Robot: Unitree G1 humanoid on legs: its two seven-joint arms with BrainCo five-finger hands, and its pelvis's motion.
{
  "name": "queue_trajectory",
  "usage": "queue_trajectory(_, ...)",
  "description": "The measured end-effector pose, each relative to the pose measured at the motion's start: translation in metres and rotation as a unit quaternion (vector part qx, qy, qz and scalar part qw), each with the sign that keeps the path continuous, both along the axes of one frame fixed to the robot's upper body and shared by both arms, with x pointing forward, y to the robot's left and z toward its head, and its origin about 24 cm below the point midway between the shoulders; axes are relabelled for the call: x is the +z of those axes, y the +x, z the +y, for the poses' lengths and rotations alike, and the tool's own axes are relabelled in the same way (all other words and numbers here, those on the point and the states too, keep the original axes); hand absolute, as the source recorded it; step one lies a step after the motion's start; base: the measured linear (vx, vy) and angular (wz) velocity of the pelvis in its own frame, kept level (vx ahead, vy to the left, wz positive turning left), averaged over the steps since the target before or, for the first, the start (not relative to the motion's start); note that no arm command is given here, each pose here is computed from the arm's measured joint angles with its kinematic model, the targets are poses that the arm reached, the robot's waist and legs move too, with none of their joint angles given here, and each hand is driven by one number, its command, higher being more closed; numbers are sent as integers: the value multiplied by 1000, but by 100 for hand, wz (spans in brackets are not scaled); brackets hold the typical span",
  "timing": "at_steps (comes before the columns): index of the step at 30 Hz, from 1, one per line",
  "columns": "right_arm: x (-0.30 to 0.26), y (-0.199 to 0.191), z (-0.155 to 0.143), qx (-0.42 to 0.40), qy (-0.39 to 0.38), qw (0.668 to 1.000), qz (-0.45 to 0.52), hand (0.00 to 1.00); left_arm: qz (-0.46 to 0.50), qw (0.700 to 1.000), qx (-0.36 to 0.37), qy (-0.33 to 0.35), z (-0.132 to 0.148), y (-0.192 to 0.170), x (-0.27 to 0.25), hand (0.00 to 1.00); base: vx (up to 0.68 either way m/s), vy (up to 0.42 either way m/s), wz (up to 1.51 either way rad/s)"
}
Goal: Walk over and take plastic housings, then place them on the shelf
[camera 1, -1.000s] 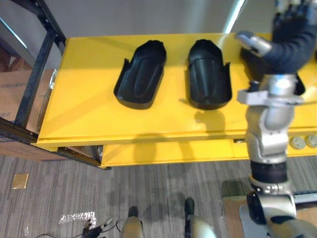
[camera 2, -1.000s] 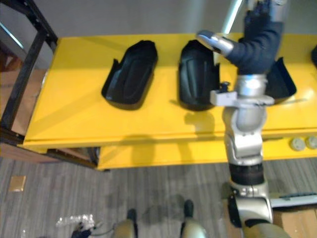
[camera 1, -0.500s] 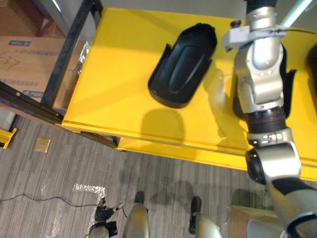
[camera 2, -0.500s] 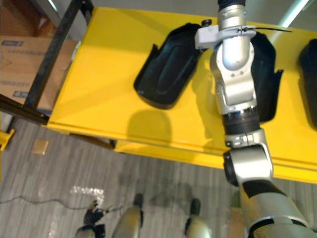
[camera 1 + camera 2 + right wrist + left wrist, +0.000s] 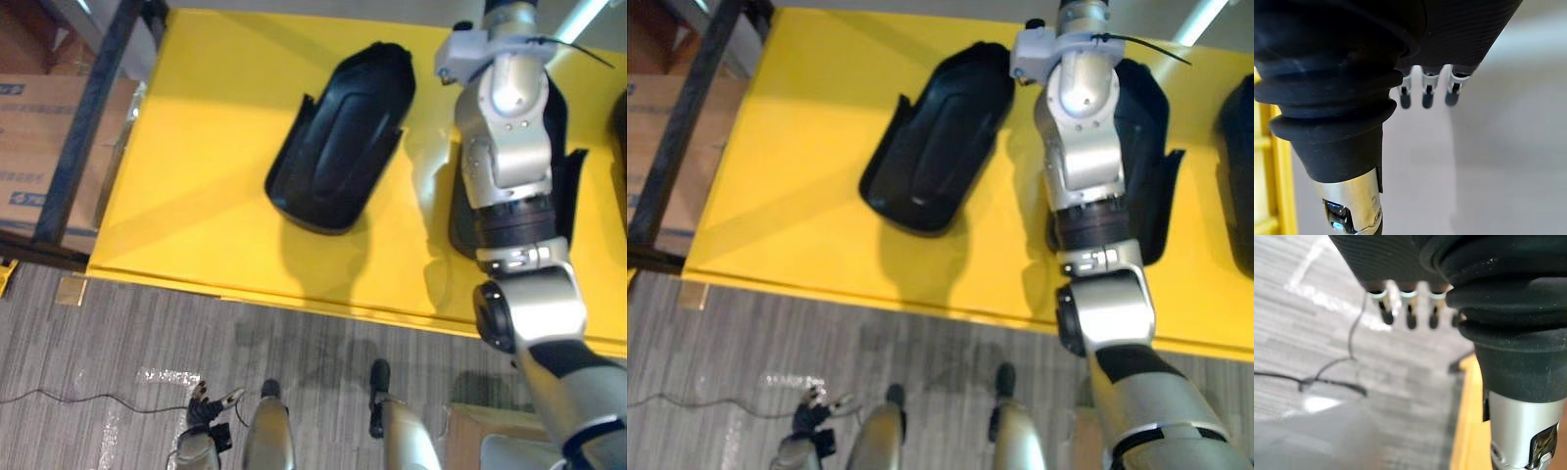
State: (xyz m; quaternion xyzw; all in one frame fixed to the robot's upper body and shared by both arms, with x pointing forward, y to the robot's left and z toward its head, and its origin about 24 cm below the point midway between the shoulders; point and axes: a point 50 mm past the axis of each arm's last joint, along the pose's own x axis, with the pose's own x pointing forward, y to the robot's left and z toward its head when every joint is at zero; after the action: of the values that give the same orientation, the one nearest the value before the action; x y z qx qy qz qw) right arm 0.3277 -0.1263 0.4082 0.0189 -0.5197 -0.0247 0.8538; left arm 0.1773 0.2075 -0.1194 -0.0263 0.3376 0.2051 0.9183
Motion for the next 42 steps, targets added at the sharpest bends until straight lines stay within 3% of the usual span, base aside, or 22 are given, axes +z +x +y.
queue_trajectory(2,6,-18,-5,-11,12,999,-46,0,-16,1000,-6,14,5,12,7,0,-4,154,-9)
queue_trajectory(7,1,-45,26,17,-2,994,-104,0,-44,998,-10,36,9,28,20,0,-6,78,-24)
queue_trajectory(16,-26,-82,8,7,31,984,-174,0,-64,998,-28,-1,-24,42,23,0,39,86,-12)
queue_trajectory(21,-53,-110,6,21,26,978,-205,0,-73,997,-26,3,-22,46,27,0,35,60,-2)
queue_trajectory(28,-97,-160,-73,-99,46,966,-236,0,-57,998,-18,-24,-37,35,18,0,27,1,-14)
queue_trajectory(34,-121,-197,-103,-125,41,961,-243,0,-22,999,-14,-31,-34,8,3,0,-3,0,3)
queue_trajectory(38,-143,-211,-116,-154,29,970,-185,0,18,999,-8,-41,-33,-20,-11,0,-49,-2,-12)
queue_trajectory(42,-177,-205,-131,-190,81,975,-83,0,55,997,5,-46,-31,-47,-22,0,53,20,-33)
